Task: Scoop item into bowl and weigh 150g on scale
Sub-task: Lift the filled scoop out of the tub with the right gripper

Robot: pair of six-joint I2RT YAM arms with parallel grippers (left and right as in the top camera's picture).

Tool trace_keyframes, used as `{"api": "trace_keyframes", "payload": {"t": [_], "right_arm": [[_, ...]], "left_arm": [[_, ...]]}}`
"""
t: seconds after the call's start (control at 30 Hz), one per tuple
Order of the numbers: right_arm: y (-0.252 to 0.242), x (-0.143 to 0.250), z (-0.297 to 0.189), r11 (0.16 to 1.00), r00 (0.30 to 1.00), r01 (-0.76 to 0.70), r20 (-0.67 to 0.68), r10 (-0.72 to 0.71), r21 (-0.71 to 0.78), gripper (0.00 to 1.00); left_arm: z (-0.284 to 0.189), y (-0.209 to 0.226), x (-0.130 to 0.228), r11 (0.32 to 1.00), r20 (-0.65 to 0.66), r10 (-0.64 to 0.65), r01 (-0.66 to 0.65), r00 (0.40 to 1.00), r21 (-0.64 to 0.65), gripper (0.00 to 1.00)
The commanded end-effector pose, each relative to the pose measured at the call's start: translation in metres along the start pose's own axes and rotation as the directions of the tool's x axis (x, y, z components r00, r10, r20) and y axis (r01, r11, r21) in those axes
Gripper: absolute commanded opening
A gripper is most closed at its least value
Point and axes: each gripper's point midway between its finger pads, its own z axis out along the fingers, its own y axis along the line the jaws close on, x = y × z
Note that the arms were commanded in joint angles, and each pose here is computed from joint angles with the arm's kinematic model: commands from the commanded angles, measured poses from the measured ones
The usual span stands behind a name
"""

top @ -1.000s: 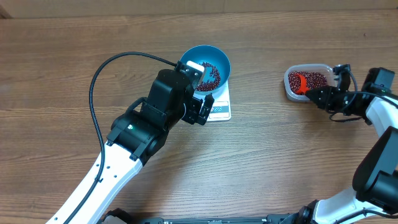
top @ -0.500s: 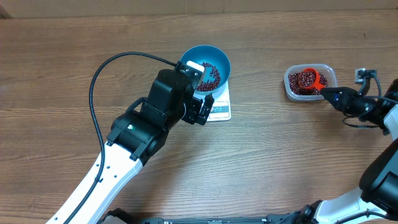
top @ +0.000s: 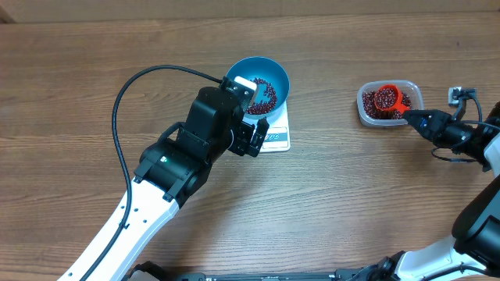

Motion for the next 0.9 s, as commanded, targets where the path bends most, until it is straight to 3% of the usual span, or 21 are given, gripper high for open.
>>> {"api": "trace_keyframes", "payload": {"t": [0.0,0.33,0.87], "right_arm": [[0.002,0.0,-0.001,1.0,1.0,-0.008,0.01,0.009,-0.025,0.04],[0.02,-0.003,-0.003,0.992,0.999,-0.02,0.035,0.024,-0.128,0.04],[0.023,0.004,-0.003,0.987,0.997,-0.078,0.009,0.08,-0.138,0.04]], "left_arm": [[-0.003,-0.001,-0.01,1.0,0.02,0.007,-0.008,1.0,0.009,0.99],[-0.003,-0.001,-0.01,1.0,0.02,0.007,-0.008,1.0,0.009,1.0],[-0.003,-0.001,-0.01,1.0,0.02,0.007,-0.007,1.0,0.009,1.0]]}}
